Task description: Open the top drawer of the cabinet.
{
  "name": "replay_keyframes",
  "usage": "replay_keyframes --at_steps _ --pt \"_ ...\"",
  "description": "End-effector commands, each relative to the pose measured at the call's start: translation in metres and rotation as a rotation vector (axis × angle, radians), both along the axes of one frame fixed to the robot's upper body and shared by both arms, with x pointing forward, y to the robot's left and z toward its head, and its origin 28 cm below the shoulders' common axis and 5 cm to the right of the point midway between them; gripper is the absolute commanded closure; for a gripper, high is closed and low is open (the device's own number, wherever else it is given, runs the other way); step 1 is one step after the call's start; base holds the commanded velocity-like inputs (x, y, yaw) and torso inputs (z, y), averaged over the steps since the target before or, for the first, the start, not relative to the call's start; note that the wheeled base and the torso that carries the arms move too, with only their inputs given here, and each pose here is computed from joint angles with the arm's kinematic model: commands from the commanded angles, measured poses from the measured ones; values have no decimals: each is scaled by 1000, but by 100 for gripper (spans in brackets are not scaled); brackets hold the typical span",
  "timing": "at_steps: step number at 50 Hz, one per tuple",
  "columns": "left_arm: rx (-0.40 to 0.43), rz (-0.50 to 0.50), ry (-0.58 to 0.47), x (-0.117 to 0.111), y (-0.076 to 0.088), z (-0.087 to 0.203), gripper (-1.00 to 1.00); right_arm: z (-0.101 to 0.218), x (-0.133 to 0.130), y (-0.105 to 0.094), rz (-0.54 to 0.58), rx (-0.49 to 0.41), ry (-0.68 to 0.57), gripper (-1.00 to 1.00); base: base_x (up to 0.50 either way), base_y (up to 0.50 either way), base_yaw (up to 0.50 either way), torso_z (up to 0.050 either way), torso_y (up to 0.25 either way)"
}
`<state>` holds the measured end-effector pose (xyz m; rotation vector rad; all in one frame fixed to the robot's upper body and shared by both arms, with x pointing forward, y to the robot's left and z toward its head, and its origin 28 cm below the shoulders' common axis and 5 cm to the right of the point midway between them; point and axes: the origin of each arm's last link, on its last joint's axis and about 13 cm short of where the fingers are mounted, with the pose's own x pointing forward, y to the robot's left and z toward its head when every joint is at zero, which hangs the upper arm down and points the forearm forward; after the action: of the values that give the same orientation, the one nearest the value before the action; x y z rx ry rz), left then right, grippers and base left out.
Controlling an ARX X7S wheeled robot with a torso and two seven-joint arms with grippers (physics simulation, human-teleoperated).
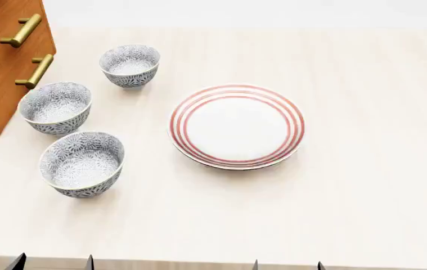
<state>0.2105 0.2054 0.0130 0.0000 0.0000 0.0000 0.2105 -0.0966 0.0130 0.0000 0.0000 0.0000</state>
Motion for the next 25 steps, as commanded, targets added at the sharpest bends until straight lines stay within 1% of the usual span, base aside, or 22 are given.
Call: replay_keyframes --at_steps 1,7,9,13,16,22,23,25 --pt "-1 0 1 0 0 0 -100 0 0 0 -2 7 -1 -100 0 0 0 0 0" --pt "-3 -1 2 0 0 0 -100 2 -1 1 -3 -18 -16 -100 0 0 0 0 0" --pt "-3 -2 2 0 0 0 -100 1 0 1 -24 -30 -10 -100 0 0 0 0 0" --pt "5 -8 7 0 -1 -1 -100 2 -1 1 -20 -24 -12 -100 0 0 0 0 0" --pt "4 -8 8 0 -1 -1 -100 2 -1 -1 -21 -4 -21 -100 0 0 0 0 0" --pt "1 -6 7 0 0 -1 -100 2 -2 -1 -24 0 -26 -100 0 0 0 0 0" --pt "24 10 13 1 0 -1 -100 2 -1 -1 -23 0 -25 -100 0 0 0 0 0" --pt "34 0 8 -1 -1 -1 -100 2 -1 -1 -23 2 -23 -100 0 0 0 0 0"
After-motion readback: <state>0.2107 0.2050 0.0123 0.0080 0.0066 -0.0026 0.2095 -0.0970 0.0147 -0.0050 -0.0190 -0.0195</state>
